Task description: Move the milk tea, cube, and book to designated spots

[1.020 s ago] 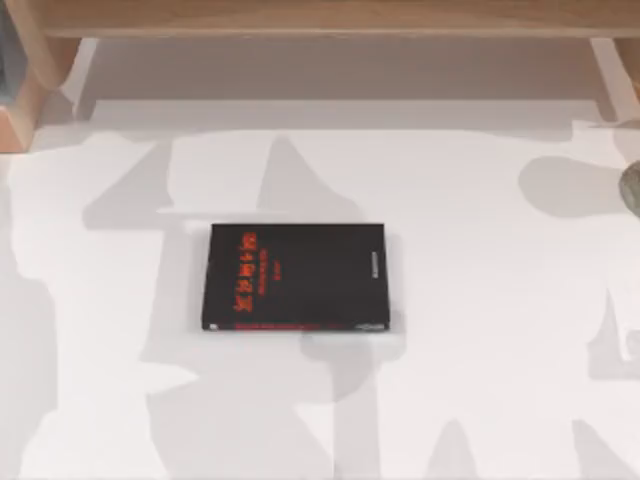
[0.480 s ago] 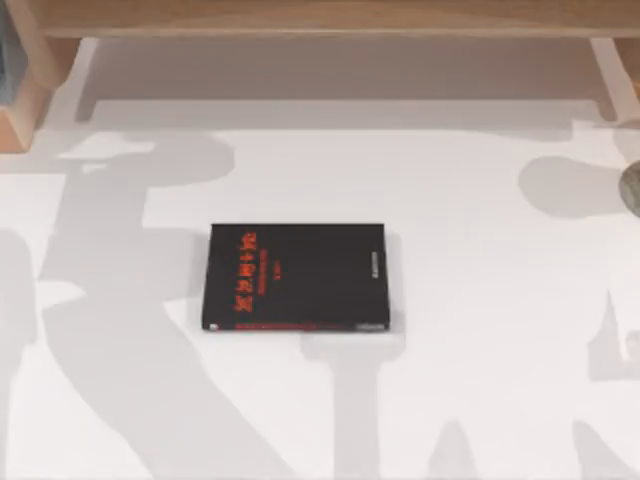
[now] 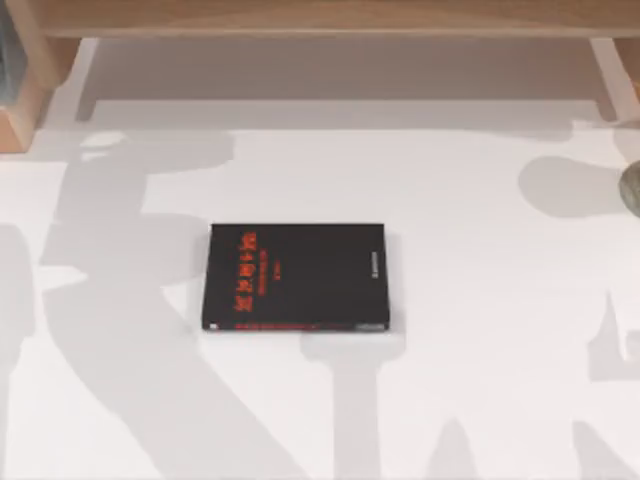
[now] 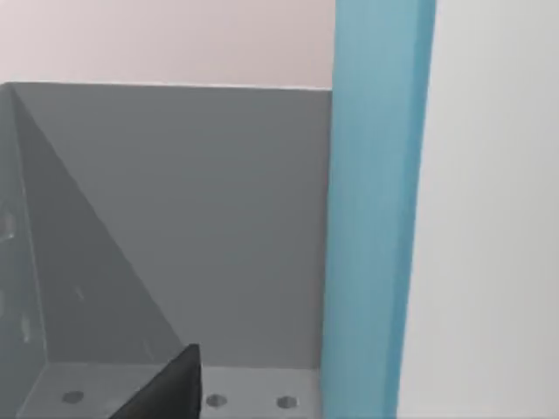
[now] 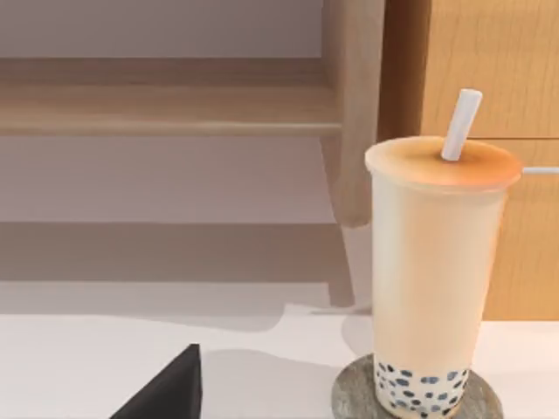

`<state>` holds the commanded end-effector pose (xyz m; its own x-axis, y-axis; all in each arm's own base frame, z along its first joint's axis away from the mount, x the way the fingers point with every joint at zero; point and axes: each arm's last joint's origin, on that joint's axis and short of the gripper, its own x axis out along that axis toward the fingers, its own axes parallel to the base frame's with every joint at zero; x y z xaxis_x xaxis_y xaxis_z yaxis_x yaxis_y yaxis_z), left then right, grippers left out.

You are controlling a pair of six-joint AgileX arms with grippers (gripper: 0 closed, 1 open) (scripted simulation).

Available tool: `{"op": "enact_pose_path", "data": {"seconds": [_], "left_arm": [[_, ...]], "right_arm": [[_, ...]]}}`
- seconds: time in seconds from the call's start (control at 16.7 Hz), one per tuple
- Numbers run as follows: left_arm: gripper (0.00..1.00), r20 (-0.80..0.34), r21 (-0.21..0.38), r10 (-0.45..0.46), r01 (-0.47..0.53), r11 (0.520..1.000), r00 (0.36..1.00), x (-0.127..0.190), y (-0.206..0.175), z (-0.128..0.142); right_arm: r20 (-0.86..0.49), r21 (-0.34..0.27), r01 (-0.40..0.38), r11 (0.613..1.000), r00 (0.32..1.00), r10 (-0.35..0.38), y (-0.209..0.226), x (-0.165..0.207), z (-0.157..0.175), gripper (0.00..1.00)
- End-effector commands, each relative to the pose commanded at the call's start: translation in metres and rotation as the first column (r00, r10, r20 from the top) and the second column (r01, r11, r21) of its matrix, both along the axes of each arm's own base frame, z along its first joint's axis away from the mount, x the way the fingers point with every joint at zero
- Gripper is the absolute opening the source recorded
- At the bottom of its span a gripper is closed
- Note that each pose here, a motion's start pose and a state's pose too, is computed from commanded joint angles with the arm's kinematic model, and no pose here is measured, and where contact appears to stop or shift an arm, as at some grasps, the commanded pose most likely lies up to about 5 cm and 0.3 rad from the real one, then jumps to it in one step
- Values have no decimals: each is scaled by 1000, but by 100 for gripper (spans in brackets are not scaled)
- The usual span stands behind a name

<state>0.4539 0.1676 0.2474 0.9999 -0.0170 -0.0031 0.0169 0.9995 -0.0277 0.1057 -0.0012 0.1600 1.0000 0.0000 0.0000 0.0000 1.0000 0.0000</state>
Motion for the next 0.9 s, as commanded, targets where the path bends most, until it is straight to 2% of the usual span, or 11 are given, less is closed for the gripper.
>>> {"op": "enact_pose_path", "data": {"seconds": [0.24, 0.48, 0.9], "left_arm": [[100, 0, 0, 0, 0, 1000, 1000, 14, 0, 0], [100, 0, 0, 0, 0, 1000, 1000, 14, 0, 0], [47, 0, 0, 0, 0, 1000, 1000, 14, 0, 0]], "right_arm": [[0, 0, 0, 1000, 1000, 0, 0, 0, 0, 100], [0, 0, 0, 1000, 1000, 0, 0, 0, 0, 100], [0, 0, 0, 1000, 1000, 0, 0, 0, 0, 100]]}}
